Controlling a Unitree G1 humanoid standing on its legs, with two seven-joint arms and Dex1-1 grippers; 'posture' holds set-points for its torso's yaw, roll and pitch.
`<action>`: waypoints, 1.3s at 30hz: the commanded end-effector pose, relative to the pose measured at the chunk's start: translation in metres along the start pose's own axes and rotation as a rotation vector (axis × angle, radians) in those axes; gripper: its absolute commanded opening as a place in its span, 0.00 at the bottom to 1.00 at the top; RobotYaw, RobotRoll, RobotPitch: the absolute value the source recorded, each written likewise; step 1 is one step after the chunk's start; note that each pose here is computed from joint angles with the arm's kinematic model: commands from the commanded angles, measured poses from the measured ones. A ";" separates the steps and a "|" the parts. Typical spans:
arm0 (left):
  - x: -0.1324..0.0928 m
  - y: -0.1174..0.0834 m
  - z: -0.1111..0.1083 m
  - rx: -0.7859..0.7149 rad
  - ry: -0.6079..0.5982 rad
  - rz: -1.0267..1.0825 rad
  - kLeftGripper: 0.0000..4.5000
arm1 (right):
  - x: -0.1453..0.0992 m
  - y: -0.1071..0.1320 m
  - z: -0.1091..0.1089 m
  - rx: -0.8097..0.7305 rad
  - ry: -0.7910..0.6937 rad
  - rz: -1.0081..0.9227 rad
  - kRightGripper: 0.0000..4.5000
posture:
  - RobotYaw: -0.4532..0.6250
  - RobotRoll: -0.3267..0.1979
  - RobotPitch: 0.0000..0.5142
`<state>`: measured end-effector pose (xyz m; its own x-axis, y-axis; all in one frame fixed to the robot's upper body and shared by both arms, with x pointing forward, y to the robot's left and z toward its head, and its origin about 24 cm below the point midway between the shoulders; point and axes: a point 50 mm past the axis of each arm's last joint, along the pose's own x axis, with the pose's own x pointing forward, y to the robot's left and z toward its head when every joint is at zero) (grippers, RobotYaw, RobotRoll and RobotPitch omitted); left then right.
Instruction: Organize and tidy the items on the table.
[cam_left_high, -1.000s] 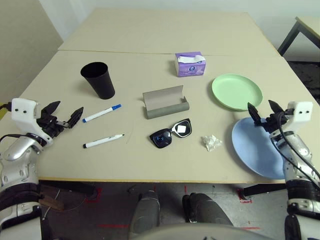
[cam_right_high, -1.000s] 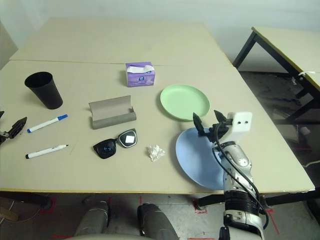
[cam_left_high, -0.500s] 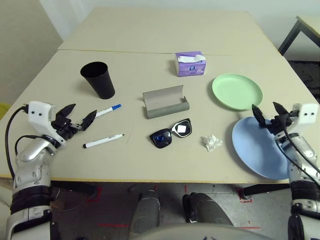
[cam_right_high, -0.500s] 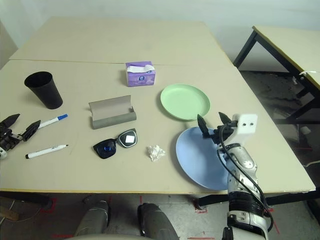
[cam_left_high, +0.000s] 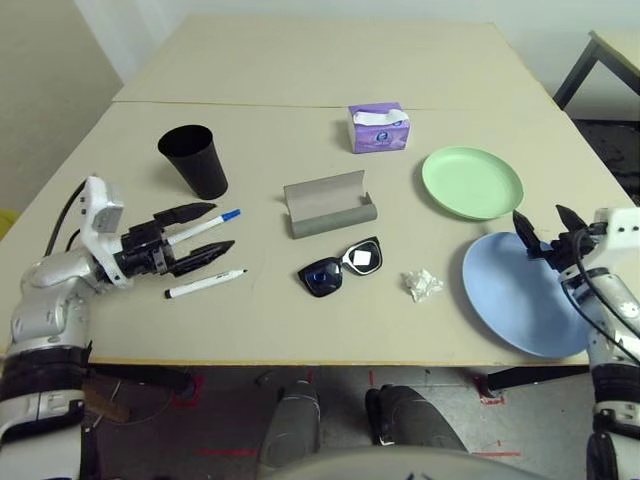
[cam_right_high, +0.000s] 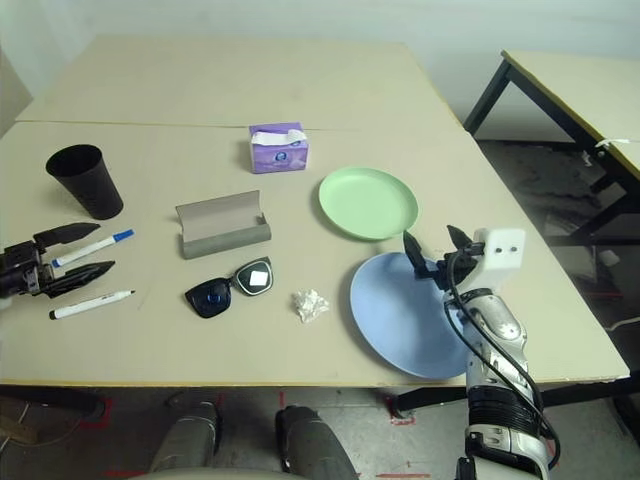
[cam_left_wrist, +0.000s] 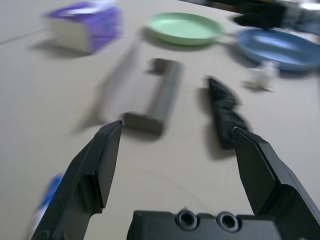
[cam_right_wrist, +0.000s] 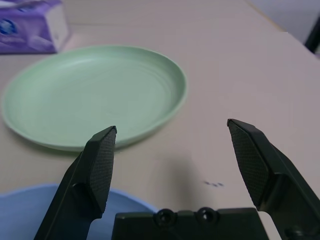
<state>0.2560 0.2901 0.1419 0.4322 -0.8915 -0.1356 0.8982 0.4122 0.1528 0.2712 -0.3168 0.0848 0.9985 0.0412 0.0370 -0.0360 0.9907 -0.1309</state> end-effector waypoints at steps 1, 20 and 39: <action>0.019 -0.006 0.004 0.006 0.006 -0.081 0.99 | -0.016 -0.018 0.010 -0.087 0.071 -0.107 1.00 | 0.34 0.62 0.22; 0.029 0.007 -0.012 0.018 0.017 -0.084 0.99 | -0.092 0.014 0.066 0.061 0.581 0.204 1.00 | 0.28 0.62 0.28; 0.024 -0.005 -0.018 0.002 0.017 -0.073 0.99 | -0.099 -0.001 0.069 0.079 0.712 0.200 1.00 | 0.30 0.62 0.29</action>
<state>0.2646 0.2721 0.1211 0.3761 -0.9122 -0.1624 0.9237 0.3553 0.1433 0.1715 -0.3085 0.1469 0.7530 0.1817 -0.6324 -0.2116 0.9769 0.0288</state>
